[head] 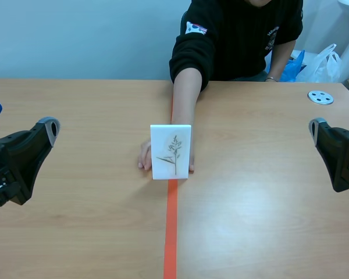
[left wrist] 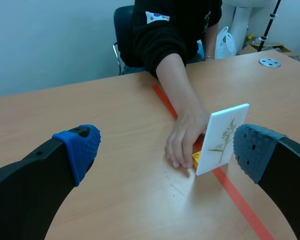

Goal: Sort the leaf by its shape. The table is split by an orange tape line. A compound leaf with several leaflets goes to the left side, a simple leaf with one blade goes to the right side. Return to the home posture when a red brick is placed on the table.

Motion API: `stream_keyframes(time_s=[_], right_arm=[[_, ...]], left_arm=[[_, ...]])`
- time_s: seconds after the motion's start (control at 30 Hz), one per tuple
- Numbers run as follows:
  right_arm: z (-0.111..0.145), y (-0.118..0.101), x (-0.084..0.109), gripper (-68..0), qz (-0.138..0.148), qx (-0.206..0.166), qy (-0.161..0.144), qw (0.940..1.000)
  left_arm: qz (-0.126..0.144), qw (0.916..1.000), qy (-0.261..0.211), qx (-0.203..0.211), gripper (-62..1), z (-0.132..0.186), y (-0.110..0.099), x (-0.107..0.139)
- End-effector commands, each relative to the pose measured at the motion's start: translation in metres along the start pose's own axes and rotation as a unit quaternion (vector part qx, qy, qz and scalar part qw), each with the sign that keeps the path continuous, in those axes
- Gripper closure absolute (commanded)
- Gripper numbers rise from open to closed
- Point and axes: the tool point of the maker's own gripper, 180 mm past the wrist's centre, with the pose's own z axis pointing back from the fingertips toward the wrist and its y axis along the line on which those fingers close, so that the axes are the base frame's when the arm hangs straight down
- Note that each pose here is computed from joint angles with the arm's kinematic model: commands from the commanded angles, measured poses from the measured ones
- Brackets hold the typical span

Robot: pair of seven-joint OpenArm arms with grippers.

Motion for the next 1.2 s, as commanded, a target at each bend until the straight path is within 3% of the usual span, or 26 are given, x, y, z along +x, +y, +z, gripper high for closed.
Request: stream_keyframes(time_s=[0.0, 0.27, 0.5, 0.7, 0.93, 1.07, 1.17], right_arm=[[-0.001, -0.005, 0.008, -66.5, 0.008, -0.002, -0.010, 0.9999], [-0.004, -0.004, 0.002, -66.5, 0.023, 0.005, 0.014, 0.9996], [-0.016, 0.005, -0.009, -66.5, 0.051, 0.074, 0.045, 0.9950], [-0.028, -0.008, -0.028, -66.5, 0.077, 0.120, 0.080, 0.9865], [-0.059, -0.028, -0.028, -66.5, 0.080, 0.142, 0.065, 0.9846], [-0.081, -0.020, -0.034, -66.5, 0.058, 0.161, 0.051, 0.9839], [-0.097, -0.004, -0.040, -66.5, 0.048, 0.188, 0.047, 0.9799]], left_arm=[[0.001, 0.9999, -0.013, 0.003, -57.0, 0.000, 0.000, 0.006], [0.001, 0.9999, -0.013, 0.003, -57.0, 0.000, 0.000, 0.006], [0.002, 0.9999, -0.013, 0.003, -57.0, 0.000, 0.000, 0.006], [0.002, 0.9999, -0.013, 0.003, -57.0, 0.000, 0.000, 0.006], [0.002, 0.9999, -0.013, 0.003, -57.0, 0.000, 0.000, 0.006], [0.004, 0.9999, -0.014, 0.006, -57.0, 0.000, 0.000, 0.006], [0.003, 0.9999, -0.015, 0.008, -57.0, 0.000, 0.000, 0.006]])
